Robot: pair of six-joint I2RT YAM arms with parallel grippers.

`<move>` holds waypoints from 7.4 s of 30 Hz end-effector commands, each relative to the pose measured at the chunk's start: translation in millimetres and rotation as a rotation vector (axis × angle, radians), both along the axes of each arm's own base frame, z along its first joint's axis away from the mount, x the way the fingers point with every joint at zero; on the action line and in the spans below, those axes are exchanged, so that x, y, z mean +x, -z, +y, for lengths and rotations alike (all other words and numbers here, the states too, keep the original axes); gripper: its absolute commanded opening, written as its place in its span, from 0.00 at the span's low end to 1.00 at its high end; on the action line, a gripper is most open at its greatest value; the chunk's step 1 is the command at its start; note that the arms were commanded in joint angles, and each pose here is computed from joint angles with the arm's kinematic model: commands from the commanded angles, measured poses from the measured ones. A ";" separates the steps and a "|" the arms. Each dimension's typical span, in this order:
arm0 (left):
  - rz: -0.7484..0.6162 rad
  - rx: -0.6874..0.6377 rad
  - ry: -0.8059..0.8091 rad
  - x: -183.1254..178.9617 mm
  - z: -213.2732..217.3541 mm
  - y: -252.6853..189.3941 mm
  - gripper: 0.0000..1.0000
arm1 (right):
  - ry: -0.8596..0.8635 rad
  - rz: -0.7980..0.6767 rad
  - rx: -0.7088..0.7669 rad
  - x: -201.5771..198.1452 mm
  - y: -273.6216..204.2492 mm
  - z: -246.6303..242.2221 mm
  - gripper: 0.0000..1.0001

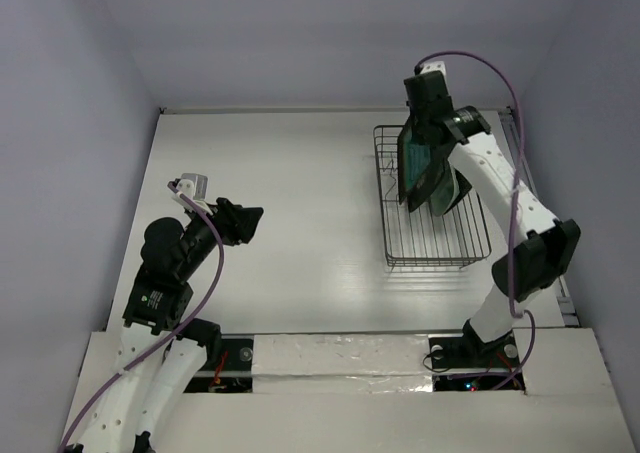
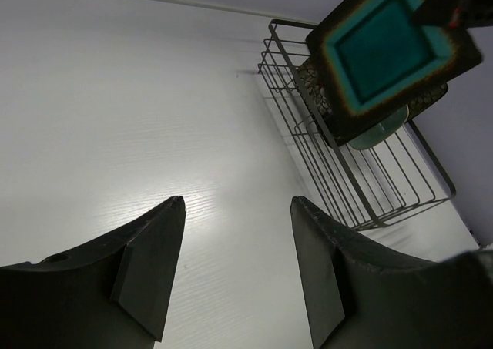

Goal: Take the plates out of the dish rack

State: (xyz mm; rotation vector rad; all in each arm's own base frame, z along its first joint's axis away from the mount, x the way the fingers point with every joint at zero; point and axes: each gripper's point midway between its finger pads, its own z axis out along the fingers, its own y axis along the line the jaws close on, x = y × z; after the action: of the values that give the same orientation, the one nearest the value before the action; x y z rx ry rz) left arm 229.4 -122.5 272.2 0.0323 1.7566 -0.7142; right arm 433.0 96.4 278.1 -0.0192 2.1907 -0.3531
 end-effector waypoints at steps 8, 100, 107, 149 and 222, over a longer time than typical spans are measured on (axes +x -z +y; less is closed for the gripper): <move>-0.036 -0.012 -0.024 0.5 4.3 -9.8 0.54 | -0.176 -0.554 0.436 -48.9 -191.1 79.5 0.00; -0.003 -0.002 -0.114 9.7 18.9 -2.4 0.54 | 0.130 -0.021 0.038 7.7 30.3 -54.2 0.50; -0.006 -0.005 -0.113 9.0 18.8 -3.1 0.54 | 0.097 0.042 0.024 23.4 57.8 -45.2 0.45; -0.018 -0.010 -0.110 7.9 19.3 -5.4 0.54 | -0.438 -0.501 1.180 -26.4 -155.7 195.0 0.00; -0.035 -0.027 -0.092 3.2 16.8 -8.9 0.53 | -0.414 0.104 0.423 -23.2 115.5 293.5 0.93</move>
State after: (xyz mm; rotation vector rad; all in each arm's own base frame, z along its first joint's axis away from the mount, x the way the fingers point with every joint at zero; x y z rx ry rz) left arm 231.1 -105.0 270.7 -0.0595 1.7546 -0.6526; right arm 408.5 412.5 89.0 -0.1759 2.3594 0.4379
